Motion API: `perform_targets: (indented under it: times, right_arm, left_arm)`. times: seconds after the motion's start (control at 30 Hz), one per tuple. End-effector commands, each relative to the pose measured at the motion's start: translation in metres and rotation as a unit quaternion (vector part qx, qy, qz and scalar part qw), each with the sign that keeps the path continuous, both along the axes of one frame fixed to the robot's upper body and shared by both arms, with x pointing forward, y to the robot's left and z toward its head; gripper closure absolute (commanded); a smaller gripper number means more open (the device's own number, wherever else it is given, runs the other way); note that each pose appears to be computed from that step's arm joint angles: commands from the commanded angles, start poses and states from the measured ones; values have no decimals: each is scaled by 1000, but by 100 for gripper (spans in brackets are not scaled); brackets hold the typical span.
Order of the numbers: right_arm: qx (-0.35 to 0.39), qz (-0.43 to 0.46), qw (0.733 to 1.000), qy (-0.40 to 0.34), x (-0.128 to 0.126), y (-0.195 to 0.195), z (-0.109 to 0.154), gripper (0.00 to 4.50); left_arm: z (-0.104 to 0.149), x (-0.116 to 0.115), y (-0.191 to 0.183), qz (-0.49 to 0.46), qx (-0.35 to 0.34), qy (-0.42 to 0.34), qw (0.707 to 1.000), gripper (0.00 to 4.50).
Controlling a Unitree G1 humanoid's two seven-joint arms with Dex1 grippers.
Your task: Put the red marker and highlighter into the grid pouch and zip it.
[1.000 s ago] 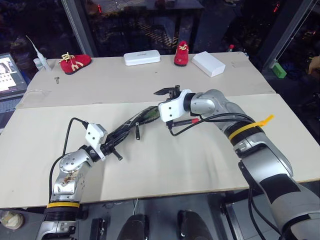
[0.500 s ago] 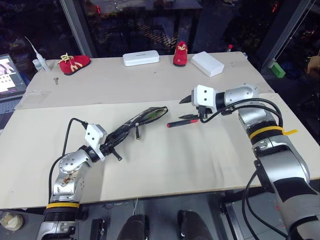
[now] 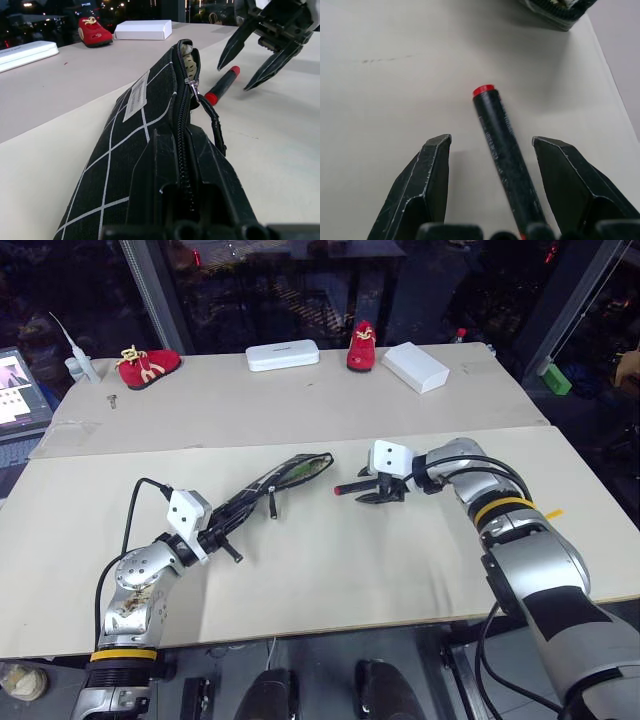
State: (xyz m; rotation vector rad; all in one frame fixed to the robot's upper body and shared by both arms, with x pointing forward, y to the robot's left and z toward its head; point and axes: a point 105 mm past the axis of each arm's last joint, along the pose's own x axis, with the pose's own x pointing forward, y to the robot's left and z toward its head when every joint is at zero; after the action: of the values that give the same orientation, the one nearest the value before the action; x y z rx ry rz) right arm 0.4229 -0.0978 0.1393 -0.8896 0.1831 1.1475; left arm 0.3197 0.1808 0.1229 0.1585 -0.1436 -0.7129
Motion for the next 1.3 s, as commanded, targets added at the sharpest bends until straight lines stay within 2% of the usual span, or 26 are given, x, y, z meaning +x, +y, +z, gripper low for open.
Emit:
perform_targets:
  times: [0.03,0.17,0.43,0.63,0.73,0.9,1.03,1.13,1.3]
  right_arm:
    - [19,-29,999,1,8,0,14,157]
    - [16,-57,997,57,7,-1,-1,157]
    - [20,-125,987,95,11,3,-19,157]
    - [-14,-120,983,141,3,-5,-32,157]
    - [-11,-124,980,153,1,-13,-32,228]
    - [14,-118,980,160,-1,-17,-28,395]
    - [32,-125,985,115,7,-21,-14,402]
    - [67,-79,994,46,9,-16,14,402]
    - [21,-1,997,-75,-2,-21,36,402]
  left_arm:
    - [16,-3,3,5,2,-31,1000,450]
    - [17,-5,5,9,3,-31,999,450]
    - [19,-9,5,13,3,-32,999,450]
    - [23,-10,5,17,3,-34,999,450]
    - [25,-12,4,20,3,-32,999,450]
    - [27,-10,-1,17,0,-31,999,450]
    - [29,-8,-3,14,-1,-30,999,450]
    - [27,-9,-6,9,-2,-26,1000,450]
    - [22,-10,-10,-2,0,-18,1000,450]
